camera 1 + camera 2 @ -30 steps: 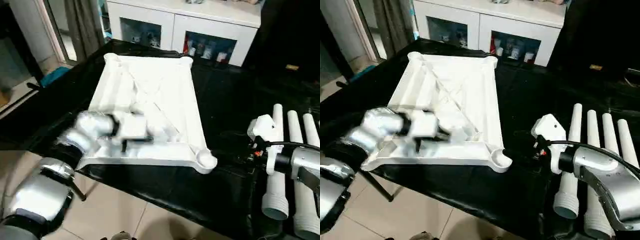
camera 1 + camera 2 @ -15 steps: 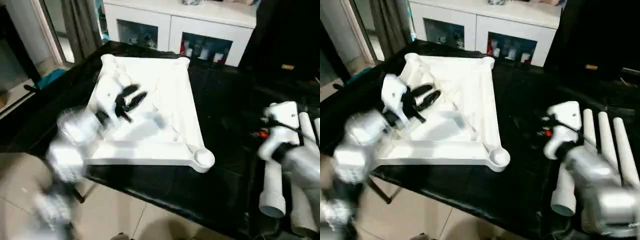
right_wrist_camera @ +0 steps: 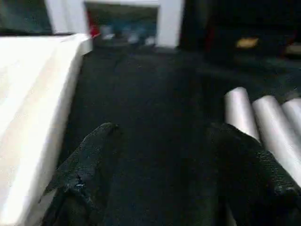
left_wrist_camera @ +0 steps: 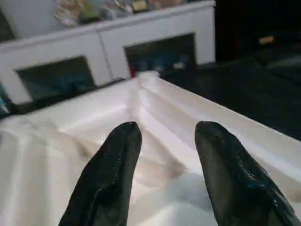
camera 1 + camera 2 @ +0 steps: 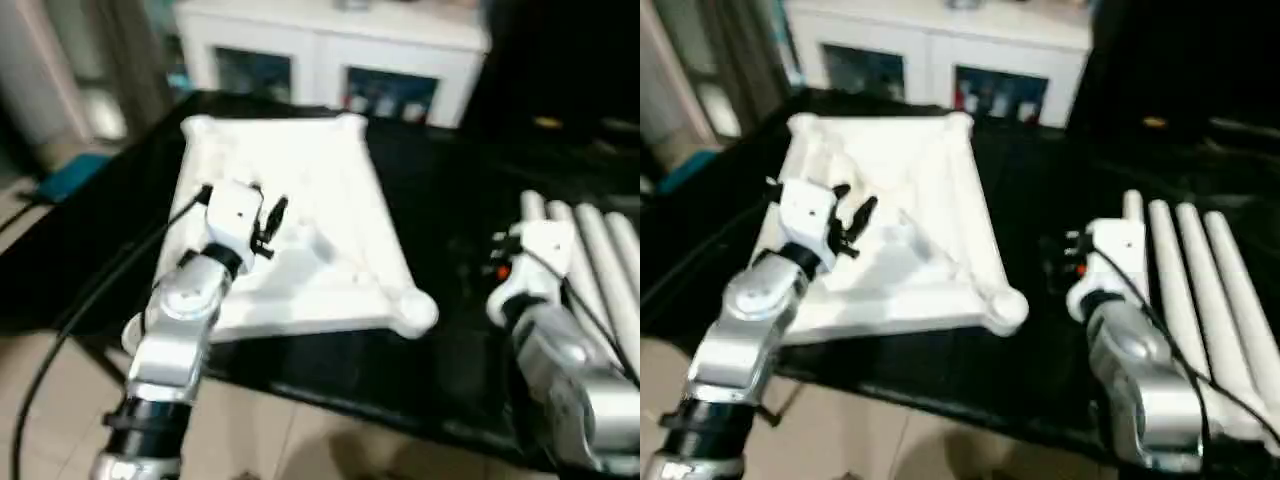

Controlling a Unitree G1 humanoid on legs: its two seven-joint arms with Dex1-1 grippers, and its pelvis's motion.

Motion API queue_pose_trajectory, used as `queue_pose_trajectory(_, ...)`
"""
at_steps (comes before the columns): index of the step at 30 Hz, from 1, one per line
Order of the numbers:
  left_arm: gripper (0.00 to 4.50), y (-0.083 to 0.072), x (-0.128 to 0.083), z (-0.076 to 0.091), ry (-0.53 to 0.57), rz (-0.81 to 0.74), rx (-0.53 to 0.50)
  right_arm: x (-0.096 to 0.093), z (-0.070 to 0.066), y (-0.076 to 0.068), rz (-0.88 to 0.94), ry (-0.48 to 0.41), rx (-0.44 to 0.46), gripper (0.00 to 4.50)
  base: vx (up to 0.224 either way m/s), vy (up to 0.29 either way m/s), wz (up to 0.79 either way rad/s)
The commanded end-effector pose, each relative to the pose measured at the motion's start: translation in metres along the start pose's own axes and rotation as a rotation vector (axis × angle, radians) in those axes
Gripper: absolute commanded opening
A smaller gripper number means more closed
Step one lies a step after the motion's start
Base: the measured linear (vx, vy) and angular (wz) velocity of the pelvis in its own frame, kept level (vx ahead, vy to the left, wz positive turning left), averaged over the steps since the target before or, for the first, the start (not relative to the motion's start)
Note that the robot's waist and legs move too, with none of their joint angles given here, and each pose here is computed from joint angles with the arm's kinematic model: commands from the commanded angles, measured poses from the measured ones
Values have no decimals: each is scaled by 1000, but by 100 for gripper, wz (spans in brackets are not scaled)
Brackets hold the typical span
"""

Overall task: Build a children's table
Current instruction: Pick table leg

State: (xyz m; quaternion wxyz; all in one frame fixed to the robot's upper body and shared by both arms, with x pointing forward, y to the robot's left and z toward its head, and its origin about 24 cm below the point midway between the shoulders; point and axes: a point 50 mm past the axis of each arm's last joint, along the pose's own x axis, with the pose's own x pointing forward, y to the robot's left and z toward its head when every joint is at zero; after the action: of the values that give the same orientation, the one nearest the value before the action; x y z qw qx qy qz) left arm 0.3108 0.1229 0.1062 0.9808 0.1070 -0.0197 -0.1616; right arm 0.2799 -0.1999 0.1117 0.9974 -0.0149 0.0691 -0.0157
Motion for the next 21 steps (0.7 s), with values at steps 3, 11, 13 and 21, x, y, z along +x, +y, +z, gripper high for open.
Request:
queue_pose_trajectory(3,228,0,1,7,-6,15,16,3,-3,-6,-14,93,-2,317,-33,-142,-13)
queue_pose_trajectory(11,234,-4,-11,3,16,-150,53,13,-13,0,67,233,33,347,-95,-71,-4)
queue_pose_trajectory(13,234,-21,-23,5,-9,-396,125,21,-17,-4,56,318,29,357,-72,27,-1)
queue_pose_trajectory(21,234,-33,-29,15,-11,-633,121,46,-5,-7,53,400,40,405,-32,33,-2)
